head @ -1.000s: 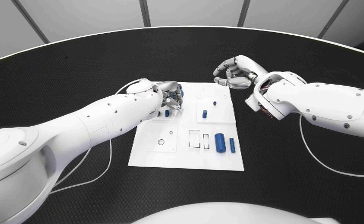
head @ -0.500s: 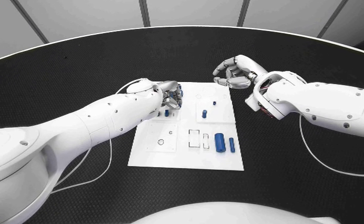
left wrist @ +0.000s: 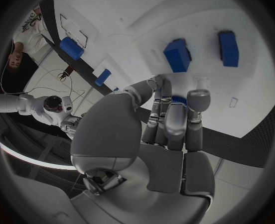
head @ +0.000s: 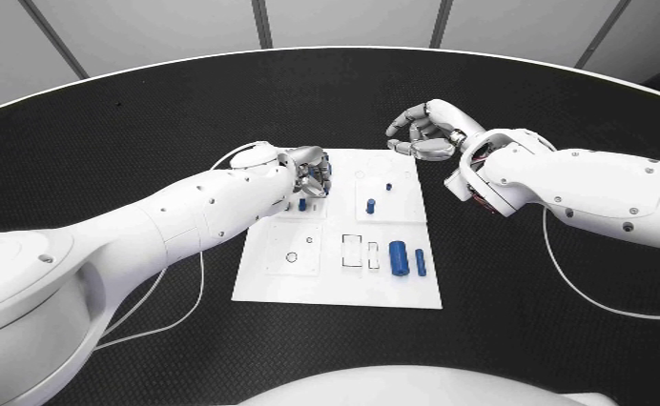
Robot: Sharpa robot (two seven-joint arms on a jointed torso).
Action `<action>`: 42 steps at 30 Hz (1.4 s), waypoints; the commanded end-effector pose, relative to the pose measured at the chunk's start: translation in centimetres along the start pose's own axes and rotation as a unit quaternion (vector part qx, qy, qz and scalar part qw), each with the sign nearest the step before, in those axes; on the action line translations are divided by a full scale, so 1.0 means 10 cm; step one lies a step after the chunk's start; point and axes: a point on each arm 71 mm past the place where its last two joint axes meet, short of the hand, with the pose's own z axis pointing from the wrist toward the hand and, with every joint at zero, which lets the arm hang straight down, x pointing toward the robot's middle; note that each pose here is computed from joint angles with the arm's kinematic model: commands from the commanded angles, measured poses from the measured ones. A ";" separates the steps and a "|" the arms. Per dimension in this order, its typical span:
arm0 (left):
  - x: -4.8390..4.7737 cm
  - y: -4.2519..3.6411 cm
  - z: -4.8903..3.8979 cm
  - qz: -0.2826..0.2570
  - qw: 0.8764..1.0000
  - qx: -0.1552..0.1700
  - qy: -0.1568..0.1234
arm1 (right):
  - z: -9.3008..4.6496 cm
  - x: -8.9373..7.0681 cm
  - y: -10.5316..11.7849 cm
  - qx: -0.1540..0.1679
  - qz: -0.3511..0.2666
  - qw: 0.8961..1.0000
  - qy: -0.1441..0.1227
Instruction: Assemble the parts on the task board
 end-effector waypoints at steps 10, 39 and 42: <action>-0.001 0.006 0.001 0.000 1.000 -0.002 0.000 | 0.00 0.00 0.00 0.000 0.000 1.000 0.000; 0.000 -0.025 0.004 -0.001 1.000 0.002 -0.003 | 0.00 0.00 0.00 0.000 0.000 1.000 0.000; 0.000 -0.025 0.006 -0.001 1.000 0.002 -0.003 | 0.00 0.00 0.00 0.000 0.000 1.000 0.000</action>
